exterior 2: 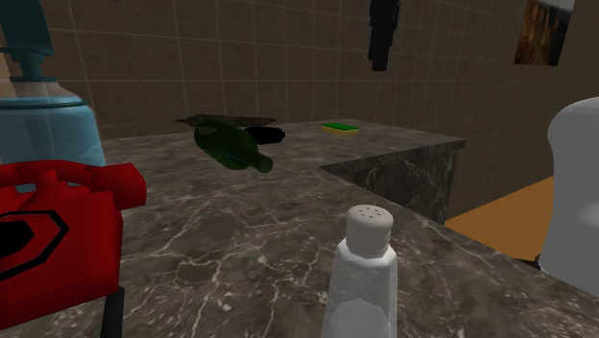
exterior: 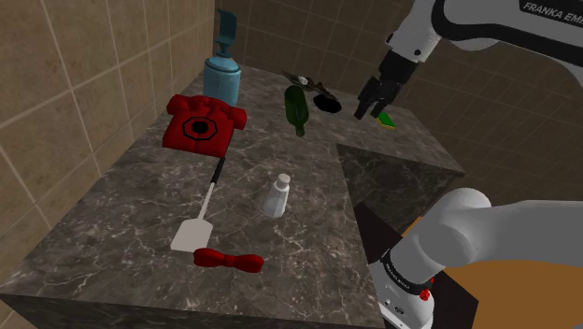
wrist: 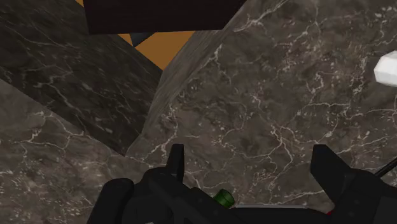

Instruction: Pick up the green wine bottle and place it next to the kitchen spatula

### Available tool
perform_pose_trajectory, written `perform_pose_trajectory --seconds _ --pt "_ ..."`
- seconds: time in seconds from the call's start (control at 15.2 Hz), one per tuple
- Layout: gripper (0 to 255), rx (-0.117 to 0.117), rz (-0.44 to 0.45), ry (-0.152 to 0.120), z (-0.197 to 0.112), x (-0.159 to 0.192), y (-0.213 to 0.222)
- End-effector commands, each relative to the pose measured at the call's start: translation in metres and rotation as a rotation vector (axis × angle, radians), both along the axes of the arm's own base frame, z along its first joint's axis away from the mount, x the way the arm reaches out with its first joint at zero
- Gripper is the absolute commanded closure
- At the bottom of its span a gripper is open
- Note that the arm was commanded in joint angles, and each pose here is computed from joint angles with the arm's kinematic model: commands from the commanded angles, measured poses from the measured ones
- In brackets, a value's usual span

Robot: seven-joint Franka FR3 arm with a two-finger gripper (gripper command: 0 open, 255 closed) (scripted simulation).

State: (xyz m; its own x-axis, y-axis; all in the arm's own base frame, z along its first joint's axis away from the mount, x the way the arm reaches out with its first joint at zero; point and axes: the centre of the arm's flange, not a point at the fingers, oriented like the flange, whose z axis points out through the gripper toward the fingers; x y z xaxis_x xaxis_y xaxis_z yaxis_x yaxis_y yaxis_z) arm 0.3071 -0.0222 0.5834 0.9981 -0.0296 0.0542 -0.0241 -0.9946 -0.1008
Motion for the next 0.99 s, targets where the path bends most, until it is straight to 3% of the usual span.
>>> perform_pose_trajectory --seconds 0.0,0.92 --pt "0 0.000 0.000 0.000 0.000 0.000 0.000" --pt "0 -0.131 -0.459 -0.153 -0.102 0.130 0.031"
